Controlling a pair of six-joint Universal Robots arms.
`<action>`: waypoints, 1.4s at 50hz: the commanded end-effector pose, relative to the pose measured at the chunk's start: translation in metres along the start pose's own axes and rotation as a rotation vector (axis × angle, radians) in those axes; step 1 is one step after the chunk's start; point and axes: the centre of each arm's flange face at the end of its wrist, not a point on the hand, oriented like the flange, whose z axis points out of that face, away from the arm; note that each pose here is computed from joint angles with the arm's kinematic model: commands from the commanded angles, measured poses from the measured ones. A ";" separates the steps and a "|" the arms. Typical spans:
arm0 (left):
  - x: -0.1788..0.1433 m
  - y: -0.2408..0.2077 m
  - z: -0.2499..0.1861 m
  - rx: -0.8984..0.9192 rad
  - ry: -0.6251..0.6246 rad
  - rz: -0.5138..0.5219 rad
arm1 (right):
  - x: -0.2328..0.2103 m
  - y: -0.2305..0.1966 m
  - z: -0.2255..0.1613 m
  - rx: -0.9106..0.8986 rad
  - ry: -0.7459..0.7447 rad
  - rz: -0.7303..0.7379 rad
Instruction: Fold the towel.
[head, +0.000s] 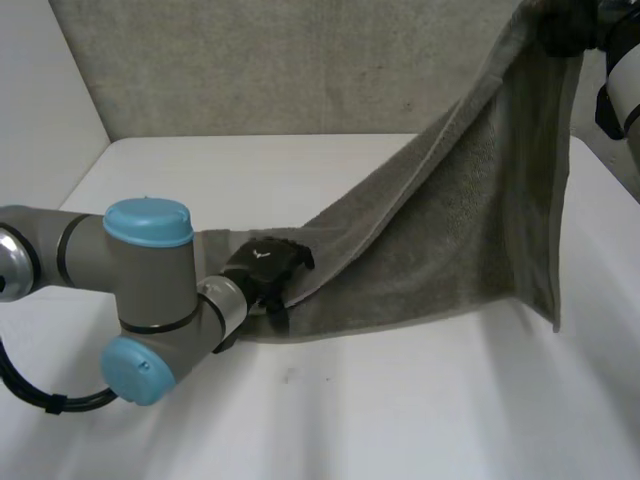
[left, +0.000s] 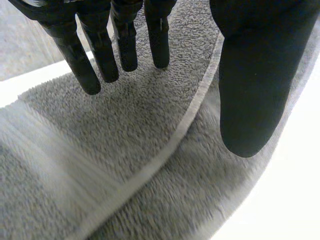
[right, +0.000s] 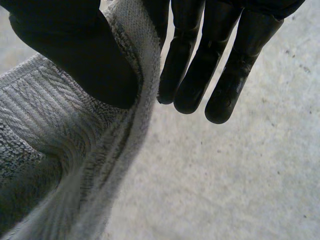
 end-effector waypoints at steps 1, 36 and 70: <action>0.015 -0.015 0.004 0.087 0.003 -0.029 | -0.005 -0.037 -0.014 0.084 -0.046 0.047; 0.030 -0.029 0.030 0.263 -0.019 -0.255 | -0.006 -0.069 -0.040 0.119 -0.068 0.049; -0.051 -0.045 -0.041 -0.153 -0.093 0.509 | -0.049 0.141 -0.045 -0.649 -0.551 -0.433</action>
